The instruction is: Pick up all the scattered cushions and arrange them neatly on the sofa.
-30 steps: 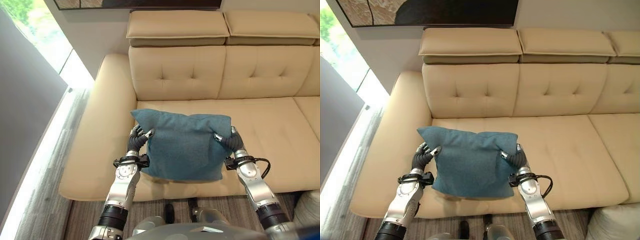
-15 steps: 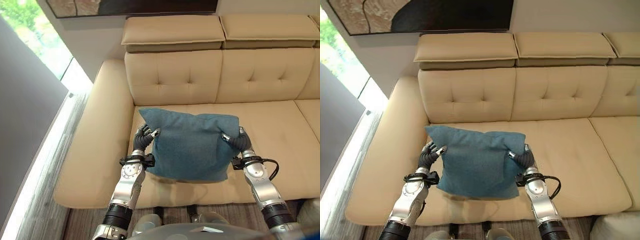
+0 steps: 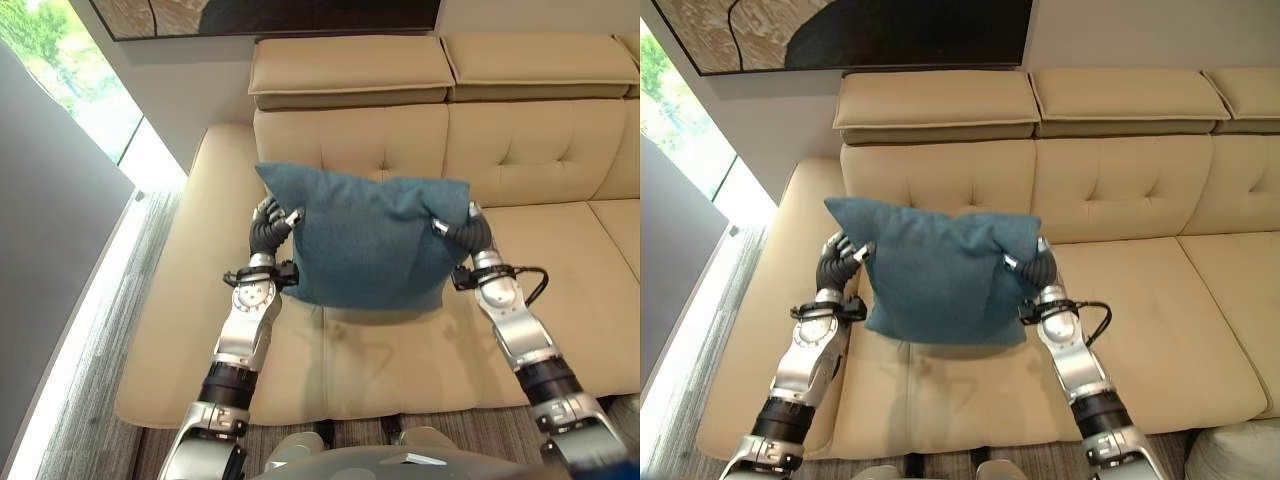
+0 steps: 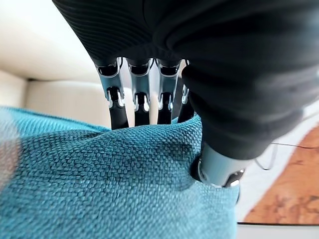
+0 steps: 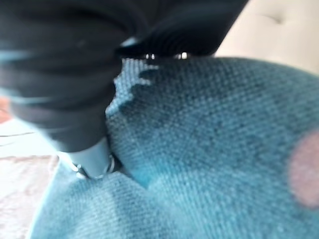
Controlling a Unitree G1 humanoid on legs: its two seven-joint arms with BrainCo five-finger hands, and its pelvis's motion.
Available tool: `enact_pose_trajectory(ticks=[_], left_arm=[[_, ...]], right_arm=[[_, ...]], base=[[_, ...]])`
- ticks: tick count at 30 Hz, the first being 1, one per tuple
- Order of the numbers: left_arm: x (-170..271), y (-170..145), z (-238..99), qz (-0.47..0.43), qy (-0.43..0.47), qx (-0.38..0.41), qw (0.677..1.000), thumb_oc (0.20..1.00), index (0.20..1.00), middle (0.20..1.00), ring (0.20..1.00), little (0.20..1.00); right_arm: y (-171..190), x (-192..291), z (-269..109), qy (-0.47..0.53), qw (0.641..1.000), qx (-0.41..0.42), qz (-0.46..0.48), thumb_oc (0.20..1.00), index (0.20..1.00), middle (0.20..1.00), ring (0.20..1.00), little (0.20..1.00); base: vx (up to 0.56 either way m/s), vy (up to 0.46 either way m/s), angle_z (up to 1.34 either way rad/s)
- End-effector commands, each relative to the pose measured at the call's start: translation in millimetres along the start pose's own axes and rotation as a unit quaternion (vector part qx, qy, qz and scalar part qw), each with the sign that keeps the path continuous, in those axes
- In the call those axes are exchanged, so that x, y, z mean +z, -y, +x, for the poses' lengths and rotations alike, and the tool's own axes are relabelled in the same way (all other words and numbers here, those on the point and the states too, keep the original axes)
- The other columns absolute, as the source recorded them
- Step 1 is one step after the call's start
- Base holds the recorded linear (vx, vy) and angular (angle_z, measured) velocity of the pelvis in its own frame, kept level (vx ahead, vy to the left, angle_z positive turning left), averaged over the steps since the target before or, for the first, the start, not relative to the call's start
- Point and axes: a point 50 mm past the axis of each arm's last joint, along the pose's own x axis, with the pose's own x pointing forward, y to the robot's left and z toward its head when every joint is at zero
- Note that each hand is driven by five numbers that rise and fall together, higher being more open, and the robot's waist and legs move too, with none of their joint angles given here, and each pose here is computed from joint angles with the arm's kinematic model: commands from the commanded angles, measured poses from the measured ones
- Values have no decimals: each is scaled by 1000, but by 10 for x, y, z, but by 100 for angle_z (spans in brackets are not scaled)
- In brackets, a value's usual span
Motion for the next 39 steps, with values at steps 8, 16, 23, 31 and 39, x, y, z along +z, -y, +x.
enact_pose_trajectory(ticks=[8,16,23,31,39], left_arm=[[1292,269,719,47,224,11,973,200,200,200,200,200],[1645,137,876,55,259,45,963,200,200,200,200,200],[1639,-18,946,71,247,72,964,200,200,200,200,200],[1943,42,944,45,288,74,954,200,200,200,200,200],[2305,107,927,47,334,75,938,200,200,200,200,200]], right_arm=[[480,1300,781,210,971,-111,-20,200,200,200,200,200],[839,1635,971,237,957,-156,-68,200,200,200,200,200],[1169,1790,1031,250,937,-199,-141,200,200,200,200,200],[1097,1977,1059,271,931,-195,-146,200,200,200,200,200],[1073,2239,1040,306,920,-202,-142,200,200,200,200,200]], base=[[-134,-19,-1],[-97,4,6],[-62,0,-3],[-3,-11,0],[6,-2,0]])
